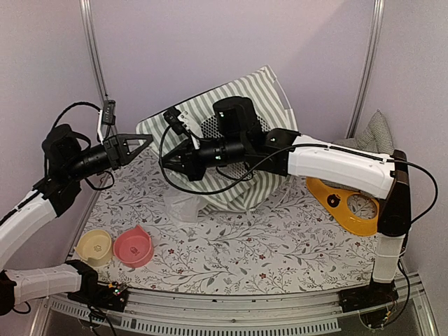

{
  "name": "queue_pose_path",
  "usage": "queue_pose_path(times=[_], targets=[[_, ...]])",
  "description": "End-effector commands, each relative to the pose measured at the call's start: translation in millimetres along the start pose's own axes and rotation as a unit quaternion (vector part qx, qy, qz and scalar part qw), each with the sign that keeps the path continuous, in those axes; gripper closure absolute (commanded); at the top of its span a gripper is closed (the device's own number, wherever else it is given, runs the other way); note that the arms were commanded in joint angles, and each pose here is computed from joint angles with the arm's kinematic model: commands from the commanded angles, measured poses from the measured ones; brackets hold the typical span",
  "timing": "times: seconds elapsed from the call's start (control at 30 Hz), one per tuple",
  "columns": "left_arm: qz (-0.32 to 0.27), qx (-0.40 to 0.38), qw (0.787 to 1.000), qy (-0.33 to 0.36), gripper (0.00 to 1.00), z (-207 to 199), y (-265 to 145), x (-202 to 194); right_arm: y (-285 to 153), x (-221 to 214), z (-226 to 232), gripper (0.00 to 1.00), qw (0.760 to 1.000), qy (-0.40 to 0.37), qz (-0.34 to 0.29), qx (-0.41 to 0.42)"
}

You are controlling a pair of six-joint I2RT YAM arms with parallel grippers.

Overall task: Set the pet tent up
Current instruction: Insert the tent pole into the pole socket of the pet tent.

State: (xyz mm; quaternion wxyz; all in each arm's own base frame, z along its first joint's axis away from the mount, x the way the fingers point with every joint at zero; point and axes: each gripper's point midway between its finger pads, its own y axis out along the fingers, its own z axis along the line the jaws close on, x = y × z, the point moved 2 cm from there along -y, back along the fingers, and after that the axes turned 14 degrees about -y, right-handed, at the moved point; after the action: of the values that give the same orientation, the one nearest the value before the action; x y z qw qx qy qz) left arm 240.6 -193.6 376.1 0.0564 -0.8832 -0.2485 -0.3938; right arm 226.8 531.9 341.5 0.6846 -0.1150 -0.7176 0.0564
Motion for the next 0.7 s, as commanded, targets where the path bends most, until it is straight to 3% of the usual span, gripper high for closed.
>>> queue_pose_path(times=[0.0,0.67], targets=[[0.000,-0.044,0.998,0.036,1.00,-20,-6,2,-17,22,-16,1.00,0.999,0.000,-0.024,-0.035],[-0.014,-0.049,0.999,0.013,1.00,-31,-7,12,-5,9,-23,1.00,0.999,0.013,-0.002,-0.043]])
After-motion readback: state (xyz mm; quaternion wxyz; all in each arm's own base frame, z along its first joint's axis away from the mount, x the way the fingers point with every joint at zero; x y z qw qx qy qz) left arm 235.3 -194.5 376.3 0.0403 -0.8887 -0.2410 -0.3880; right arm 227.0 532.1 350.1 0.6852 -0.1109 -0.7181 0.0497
